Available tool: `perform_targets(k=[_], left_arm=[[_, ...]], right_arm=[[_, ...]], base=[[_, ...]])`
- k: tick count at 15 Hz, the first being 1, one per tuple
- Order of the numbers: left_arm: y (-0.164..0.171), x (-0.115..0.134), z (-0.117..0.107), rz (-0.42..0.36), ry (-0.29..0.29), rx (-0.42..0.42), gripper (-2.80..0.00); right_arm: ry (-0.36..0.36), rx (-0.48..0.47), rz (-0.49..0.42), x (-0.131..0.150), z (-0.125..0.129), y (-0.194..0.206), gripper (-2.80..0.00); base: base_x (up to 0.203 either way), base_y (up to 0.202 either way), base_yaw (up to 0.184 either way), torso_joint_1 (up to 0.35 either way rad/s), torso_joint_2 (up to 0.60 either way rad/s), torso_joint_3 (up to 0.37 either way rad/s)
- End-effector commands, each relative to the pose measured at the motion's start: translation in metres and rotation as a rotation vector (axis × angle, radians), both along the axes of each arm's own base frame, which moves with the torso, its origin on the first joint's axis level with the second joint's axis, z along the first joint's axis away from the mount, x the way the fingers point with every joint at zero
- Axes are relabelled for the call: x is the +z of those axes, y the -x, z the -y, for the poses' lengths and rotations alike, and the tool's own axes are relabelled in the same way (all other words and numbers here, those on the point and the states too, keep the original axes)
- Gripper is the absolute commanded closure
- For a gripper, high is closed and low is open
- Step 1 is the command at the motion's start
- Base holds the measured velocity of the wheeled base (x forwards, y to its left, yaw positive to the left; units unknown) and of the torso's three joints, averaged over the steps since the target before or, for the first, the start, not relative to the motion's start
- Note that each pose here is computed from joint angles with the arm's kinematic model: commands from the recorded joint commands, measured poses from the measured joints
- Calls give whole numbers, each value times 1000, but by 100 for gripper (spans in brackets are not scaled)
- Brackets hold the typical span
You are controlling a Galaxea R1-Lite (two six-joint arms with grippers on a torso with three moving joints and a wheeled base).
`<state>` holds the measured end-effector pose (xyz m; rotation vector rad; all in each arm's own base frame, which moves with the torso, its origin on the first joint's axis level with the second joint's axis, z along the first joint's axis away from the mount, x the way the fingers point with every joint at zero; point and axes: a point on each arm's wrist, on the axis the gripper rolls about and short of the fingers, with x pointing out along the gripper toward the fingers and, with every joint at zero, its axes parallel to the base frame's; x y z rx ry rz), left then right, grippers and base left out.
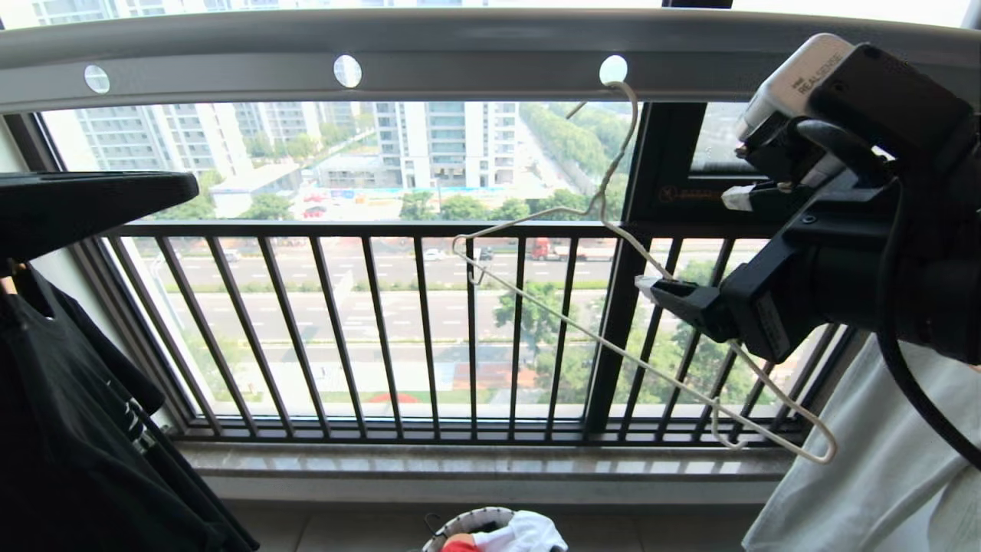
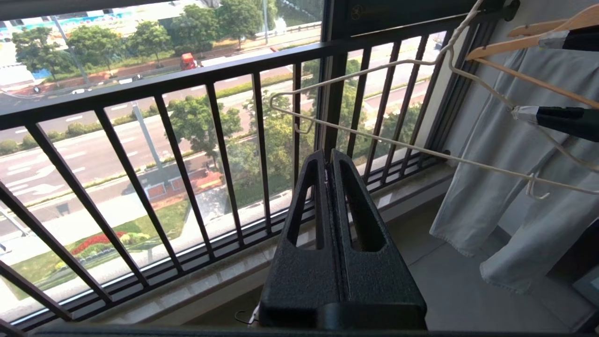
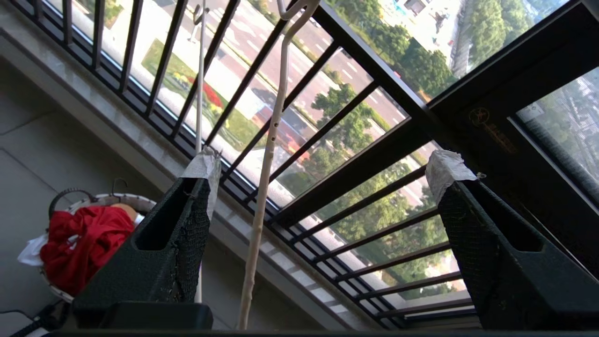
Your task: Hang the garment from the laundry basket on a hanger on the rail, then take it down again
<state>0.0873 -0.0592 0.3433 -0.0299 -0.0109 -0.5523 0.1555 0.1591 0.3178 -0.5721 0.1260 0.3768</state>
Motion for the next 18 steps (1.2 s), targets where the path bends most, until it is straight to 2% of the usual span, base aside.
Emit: perform_targets(k=[1, 4, 7, 11, 15, 16, 18], left_arm=[[-7, -5, 5, -26, -18, -2, 0], [-14, -13, 11, -59, -43, -3, 0], [-12, -14, 9, -53, -41, 1, 0], [-5, -31, 1, -86, -60, 21, 0], [32, -41, -27, -72, -60, 71, 0], [44, -45, -35, -69, -58, 99, 0], [63, -50, -51, -46, -30, 267, 0]], right_arm=[[-28, -3, 28, 4, 22, 19, 0], [-35, -23, 33, -1, 42, 32, 0], [-33, -105, 34, -11, 67, 39, 0], [-100, -208, 115, -11, 112, 74, 0], [-161, -342, 207, -18, 147, 111, 0], [-181, -378, 240, -18, 154, 121, 0], [-202, -502, 297, -18, 164, 138, 0]], base=[[0, 0, 0, 0, 0, 0], [0, 0, 0, 0, 0, 0], [0, 0, 0, 0, 0, 0], [0, 0, 0, 0, 0, 0], [0, 0, 0, 0, 0, 0], [0, 0, 0, 0, 0, 0], [0, 0, 0, 0, 0, 0]])
